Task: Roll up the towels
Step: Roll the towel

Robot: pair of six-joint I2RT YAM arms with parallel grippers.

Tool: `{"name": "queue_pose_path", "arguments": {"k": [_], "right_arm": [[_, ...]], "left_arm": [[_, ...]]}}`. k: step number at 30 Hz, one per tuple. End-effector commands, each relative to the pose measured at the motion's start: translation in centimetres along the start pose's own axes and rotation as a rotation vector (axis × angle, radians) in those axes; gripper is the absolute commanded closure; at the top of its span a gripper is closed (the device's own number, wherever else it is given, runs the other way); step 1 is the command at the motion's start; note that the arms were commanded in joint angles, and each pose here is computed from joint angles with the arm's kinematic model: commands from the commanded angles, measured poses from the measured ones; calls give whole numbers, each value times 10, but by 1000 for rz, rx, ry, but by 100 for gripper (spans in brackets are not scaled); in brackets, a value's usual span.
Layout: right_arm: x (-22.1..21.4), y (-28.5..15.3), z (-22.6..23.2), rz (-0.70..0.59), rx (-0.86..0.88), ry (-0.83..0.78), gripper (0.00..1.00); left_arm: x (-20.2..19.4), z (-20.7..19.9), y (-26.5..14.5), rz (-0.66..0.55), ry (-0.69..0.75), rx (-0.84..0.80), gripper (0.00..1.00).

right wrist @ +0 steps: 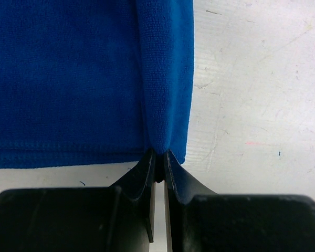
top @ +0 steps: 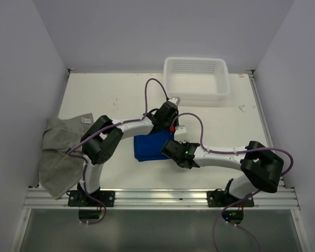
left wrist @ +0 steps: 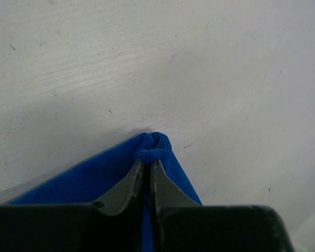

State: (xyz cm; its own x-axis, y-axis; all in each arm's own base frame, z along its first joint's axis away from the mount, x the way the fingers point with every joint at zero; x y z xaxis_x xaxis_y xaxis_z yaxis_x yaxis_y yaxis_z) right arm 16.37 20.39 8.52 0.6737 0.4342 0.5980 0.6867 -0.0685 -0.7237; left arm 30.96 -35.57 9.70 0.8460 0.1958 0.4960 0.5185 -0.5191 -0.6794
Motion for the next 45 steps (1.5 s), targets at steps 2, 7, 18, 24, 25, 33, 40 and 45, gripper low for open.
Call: {"name": "queue_pose_path", "arguments": {"k": [2, 7, 18, 24, 25, 33, 40, 45], "right_arm": [[6, -1, 13, -1, 44, 56, 93], [11, -8, 13, -14, 81, 86, 79], [31, -45, -7, -142, 195, 235, 56], [37, -60, -24, -218, 234, 362, 57], [38, -57, -28, -227, 230, 403, 59], [46, -32, -60, -199, 338, 669, 63], [45, 3, -57, -108, 449, 748, 55], [37, 18, -47, -43, 463, 730, 50]], "left_arm": [[35, -9, -7, -130, 14, -56, 100], [30, -3, -1, -115, 19, -37, 100], [17, 9, 8, -77, 25, -22, 100], [14, 12, 7, -74, 23, -21, 100], [13, 13, 7, -71, 23, -18, 100], [9, 17, 7, -66, 17, -11, 100], [6, 21, 6, -63, 19, -3, 100], [6, 22, 6, -63, 23, 3, 100]]}}
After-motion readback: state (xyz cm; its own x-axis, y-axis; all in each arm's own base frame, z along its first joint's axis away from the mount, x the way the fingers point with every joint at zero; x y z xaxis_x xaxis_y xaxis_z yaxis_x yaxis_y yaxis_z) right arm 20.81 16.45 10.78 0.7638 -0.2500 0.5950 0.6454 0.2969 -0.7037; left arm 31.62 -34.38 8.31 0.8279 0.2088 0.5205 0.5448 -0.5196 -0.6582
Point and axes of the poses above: each gripper's point midway between its finger pads, its own y axis out along the fingers, its own z axis along the line the jaws close on, x = y × z, the point moved 7 cm from there along -y, back along the fingers, and after that the axes turned 13 degrees about -y, right-handed, at the moved point
